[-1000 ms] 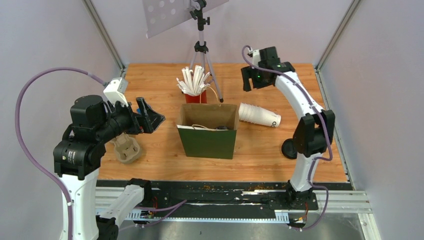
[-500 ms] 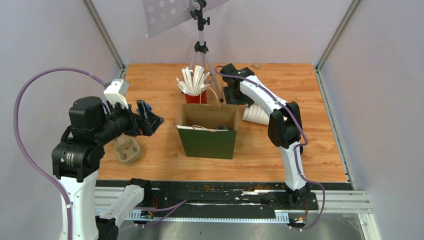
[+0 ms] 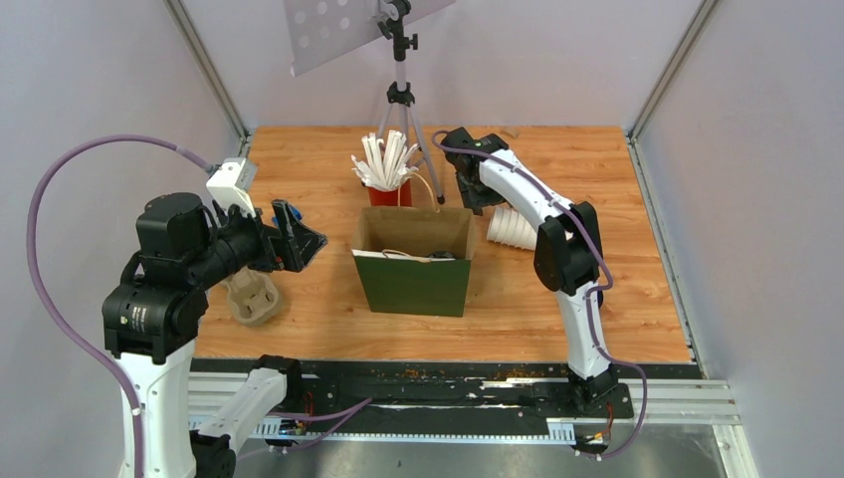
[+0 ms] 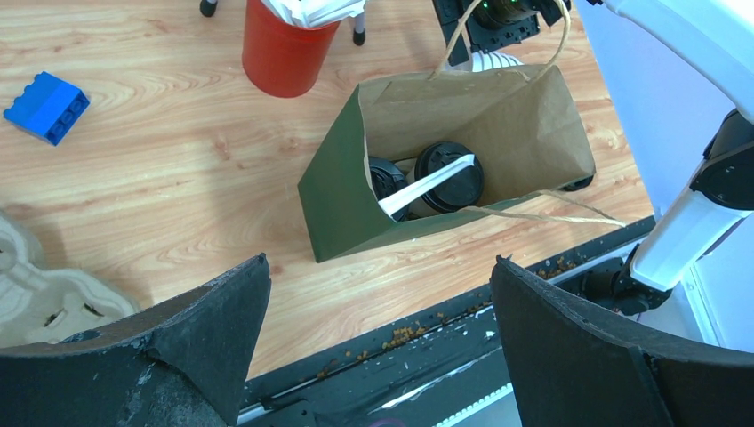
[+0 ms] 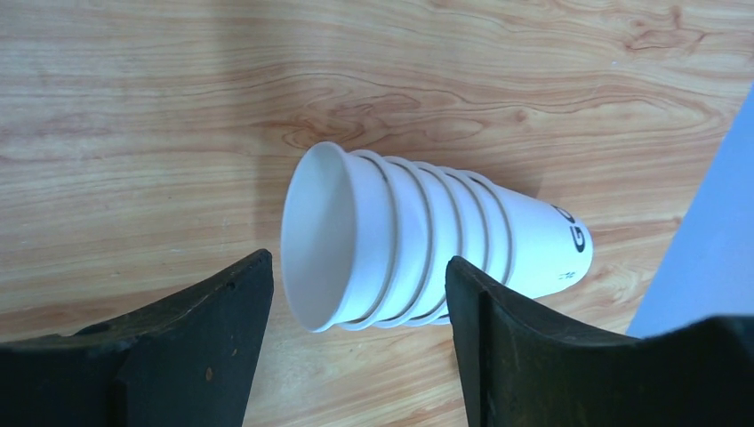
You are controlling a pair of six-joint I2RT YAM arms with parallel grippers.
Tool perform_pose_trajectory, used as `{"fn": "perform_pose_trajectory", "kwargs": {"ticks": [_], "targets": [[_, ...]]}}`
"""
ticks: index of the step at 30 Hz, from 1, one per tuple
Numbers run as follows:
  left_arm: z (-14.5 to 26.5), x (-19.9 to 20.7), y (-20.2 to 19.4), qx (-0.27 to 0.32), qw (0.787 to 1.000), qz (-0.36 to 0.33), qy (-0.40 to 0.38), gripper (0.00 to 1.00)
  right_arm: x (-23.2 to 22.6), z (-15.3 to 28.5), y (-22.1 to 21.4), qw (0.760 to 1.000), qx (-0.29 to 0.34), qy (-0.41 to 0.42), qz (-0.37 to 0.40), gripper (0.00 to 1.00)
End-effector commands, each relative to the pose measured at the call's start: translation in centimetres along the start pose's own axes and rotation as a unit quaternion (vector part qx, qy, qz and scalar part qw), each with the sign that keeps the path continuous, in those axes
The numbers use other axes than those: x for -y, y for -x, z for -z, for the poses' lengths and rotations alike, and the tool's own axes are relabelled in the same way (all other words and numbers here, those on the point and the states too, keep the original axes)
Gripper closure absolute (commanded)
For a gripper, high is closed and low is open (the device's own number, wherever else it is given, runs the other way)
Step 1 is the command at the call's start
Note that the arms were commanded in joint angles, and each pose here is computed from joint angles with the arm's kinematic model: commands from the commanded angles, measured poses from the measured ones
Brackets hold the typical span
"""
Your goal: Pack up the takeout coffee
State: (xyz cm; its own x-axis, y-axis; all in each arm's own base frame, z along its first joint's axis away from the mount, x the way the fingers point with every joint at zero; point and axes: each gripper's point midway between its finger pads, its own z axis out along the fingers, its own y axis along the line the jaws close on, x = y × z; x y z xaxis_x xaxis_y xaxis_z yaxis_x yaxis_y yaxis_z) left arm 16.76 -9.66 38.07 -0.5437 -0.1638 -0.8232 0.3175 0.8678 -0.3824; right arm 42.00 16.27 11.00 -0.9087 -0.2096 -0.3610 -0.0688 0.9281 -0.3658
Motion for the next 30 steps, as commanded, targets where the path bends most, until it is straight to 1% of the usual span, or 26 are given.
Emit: {"fn": "perform_pose_trajectory", "kwargs": {"ticks": [1, 8, 14, 16, 18, 21, 25, 26, 27, 30], "targets": [[0.3, 0.7, 0.7, 0.016, 1.000, -0.010, -0.016, 0.00, 1.5, 0.0, -0.3, 0.999, 0.000, -0.041, 0.014, 0.31], [0.7, 0.8, 0.7, 0.020, 1.000, -0.013, -0.017, 0.00, 2.5, -0.6, -1.4, 0.998, -0.019, -0.062, 0.021, 0.44], [0.7, 0.7, 0.5, 0.021, 1.000, -0.011, -0.014, 0.00, 3.6, -1.0, -3.5, 0.996, -0.045, -0.074, 0.027, 0.50], [0.6, 0.6, 0.3, 0.021, 1.000, -0.009, -0.014, 0.00, 4.0, -0.8, -3.8, 0.996, -0.045, -0.074, 0.022, 0.56], [0.5, 0.5, 0.0, 0.020, 1.000, -0.007, -0.013, 0.00, 4.4, -0.4, -3.8, 0.996, -0.040, -0.074, 0.018, 0.66], [0.4, 0.3, -0.4, 0.020, 1.000, -0.001, -0.011, 0.00, 4.9, 0.6, -3.5, 0.998, -0.029, -0.063, 0.012, 0.77], [0.4, 0.3, 0.0, 0.030, 1.000, 0.003, -0.009, 0.00, 5.5, 2.2, -3.6, 0.999, -0.019, -0.049, 0.014, 0.90], [0.3, 0.3, 0.1, 0.032, 0.999, 0.003, -0.009, 0.00, 5.7, 2.6, -3.6, 0.999, -0.016, -0.042, 0.013, 0.95], [0.3, 0.3, 0.2, 0.035, 0.999, 0.003, -0.009, 0.00, 6.0, 3.1, -3.7, 0.999, -0.012, -0.034, 0.006, 0.99], [0.1, 0.2, 0.3, 0.038, 0.999, 0.007, -0.009, 0.00, 6.6, 4.2, -3.7, 1.000, 0.000, -0.017, -0.005, 1.00]]}}
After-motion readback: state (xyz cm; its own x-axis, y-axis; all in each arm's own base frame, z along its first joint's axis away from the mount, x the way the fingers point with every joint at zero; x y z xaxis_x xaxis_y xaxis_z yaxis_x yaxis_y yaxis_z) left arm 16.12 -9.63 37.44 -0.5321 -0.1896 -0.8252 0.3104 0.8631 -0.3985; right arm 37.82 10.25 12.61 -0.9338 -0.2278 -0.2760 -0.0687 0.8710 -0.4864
